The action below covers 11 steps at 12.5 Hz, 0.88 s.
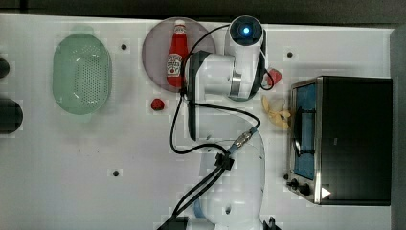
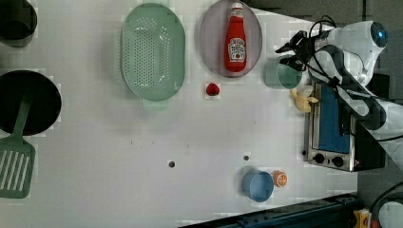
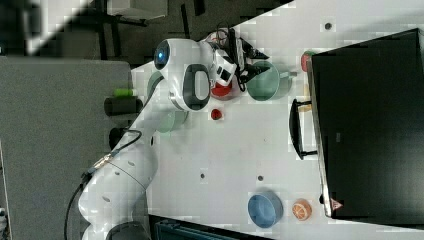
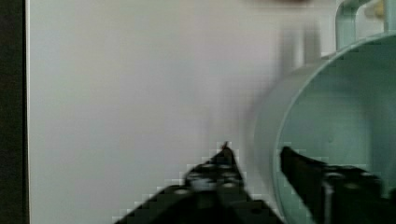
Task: Drag mug forwards.
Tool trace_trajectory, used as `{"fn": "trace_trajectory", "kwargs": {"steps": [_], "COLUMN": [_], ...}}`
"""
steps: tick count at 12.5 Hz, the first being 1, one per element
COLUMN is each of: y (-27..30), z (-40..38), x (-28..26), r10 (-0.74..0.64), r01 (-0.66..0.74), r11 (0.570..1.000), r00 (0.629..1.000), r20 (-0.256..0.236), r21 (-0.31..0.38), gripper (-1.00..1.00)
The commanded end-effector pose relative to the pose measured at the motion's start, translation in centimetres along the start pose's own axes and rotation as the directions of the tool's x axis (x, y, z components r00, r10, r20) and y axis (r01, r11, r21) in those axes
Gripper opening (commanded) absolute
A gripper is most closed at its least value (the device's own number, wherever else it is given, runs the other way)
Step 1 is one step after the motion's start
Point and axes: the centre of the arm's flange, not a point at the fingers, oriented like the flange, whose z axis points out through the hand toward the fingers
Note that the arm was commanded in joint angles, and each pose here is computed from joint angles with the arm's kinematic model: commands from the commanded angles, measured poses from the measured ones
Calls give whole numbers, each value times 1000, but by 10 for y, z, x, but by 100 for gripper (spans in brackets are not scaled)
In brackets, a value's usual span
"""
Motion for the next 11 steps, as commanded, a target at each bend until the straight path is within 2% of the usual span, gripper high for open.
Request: {"fn": "trace_trajectory", "kwargs": {"steps": [1,3,4,5,11], "y": [-13,-13,-7,1,42], "z": [-43,-75,-86,-95,-152], "x": [7,6,4,0,-43], "r10": [23,14,-8,-48,-241], "r01": [-23,-14,8,48,240], "r11": [998,998,999,999,970], "r00": [1000,1000,1000,999,970], "r20": [-8,-4,-1,4,18], "r21": [63,66,43,26,50], "gripper": [32,78,98,100,100]}}
